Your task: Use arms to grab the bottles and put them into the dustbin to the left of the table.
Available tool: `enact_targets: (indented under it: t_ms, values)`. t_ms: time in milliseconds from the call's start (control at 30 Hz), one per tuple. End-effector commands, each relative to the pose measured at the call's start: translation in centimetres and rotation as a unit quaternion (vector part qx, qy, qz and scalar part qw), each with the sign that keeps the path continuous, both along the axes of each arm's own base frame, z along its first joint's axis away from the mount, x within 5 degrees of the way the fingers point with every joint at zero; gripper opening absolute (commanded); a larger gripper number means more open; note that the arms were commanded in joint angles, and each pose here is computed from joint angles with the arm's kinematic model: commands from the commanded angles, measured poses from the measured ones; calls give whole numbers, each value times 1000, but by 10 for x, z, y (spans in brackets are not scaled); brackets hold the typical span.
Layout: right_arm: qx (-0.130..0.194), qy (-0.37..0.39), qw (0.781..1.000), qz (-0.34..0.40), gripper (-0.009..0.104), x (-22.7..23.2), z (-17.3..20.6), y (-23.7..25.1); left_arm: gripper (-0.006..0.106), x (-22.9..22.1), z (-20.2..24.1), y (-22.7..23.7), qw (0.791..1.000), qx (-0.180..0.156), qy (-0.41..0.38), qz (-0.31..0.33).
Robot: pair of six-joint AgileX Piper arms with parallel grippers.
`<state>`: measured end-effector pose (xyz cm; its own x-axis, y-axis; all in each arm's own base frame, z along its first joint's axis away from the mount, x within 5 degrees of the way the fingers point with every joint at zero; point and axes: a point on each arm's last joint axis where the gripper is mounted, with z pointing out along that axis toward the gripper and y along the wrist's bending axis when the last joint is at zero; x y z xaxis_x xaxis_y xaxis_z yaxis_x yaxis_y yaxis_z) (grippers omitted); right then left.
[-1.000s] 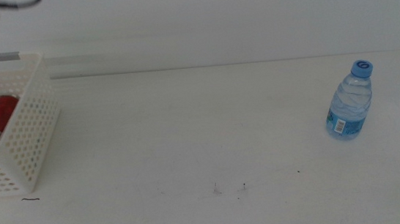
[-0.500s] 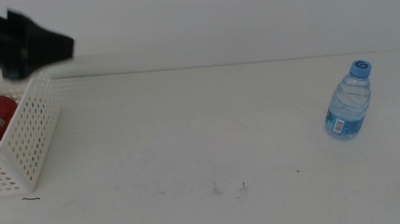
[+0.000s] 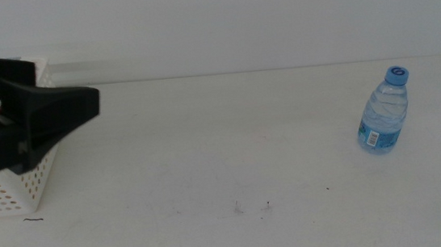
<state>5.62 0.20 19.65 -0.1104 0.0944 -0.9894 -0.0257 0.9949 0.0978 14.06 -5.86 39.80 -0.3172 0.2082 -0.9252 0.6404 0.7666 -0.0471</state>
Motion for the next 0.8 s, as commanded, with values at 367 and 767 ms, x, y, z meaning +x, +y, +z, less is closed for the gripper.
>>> enact_targets:
  t_ms: [367,767]
  values:
    - [-9,-8,1000,-4,90,0,0,-1,94,-1,0,-6,1000,4,-10,-10]
    - [-11,-156,988,-4,90,-2,27,0,94,-1,0,-6,1000,6,-15,-8]
